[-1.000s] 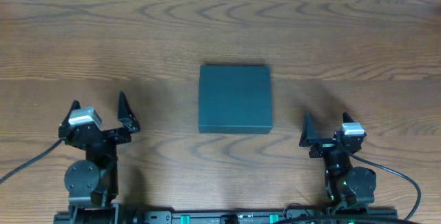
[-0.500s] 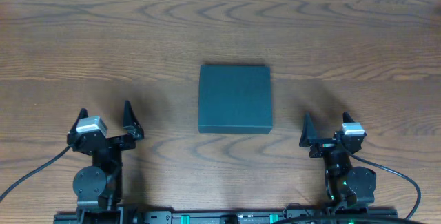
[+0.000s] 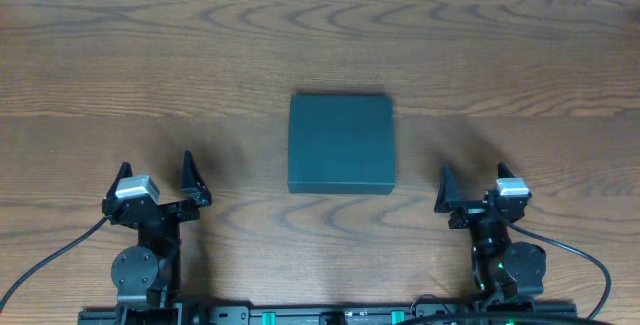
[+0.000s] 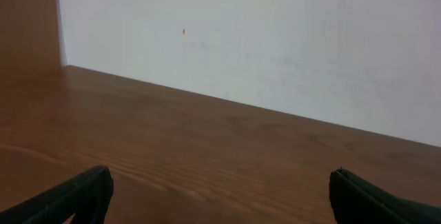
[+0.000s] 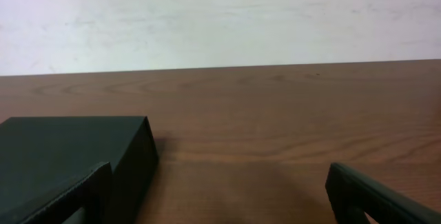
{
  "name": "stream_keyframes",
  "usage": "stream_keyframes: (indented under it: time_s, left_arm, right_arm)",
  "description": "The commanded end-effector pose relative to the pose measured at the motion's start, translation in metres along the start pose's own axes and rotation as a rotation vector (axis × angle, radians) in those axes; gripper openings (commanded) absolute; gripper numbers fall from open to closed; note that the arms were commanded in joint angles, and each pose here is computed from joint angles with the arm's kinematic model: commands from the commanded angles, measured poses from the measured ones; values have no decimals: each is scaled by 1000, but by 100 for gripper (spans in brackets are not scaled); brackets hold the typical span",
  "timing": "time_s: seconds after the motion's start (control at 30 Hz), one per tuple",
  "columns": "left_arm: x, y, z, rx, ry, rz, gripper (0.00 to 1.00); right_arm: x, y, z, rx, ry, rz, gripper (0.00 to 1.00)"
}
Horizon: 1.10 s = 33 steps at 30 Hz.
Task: Pack container
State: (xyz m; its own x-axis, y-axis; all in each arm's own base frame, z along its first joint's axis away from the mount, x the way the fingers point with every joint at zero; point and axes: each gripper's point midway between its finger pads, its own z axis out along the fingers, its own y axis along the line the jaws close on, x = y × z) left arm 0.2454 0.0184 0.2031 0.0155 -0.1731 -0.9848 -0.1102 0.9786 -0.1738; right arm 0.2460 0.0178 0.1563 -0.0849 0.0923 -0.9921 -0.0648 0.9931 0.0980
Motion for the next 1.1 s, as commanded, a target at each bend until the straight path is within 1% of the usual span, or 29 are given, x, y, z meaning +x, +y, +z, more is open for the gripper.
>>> stream_keyframes:
  time_s: [0.0, 1.07]
  left_arm:
    - [3, 0, 0, 4, -7, -10, 98]
    - [28, 4, 0, 7, 0, -9, 98]
  right_arm:
    - [1, -3, 0, 15, 1, -9, 99]
    - [1, -3, 0, 15, 1, -9, 99]
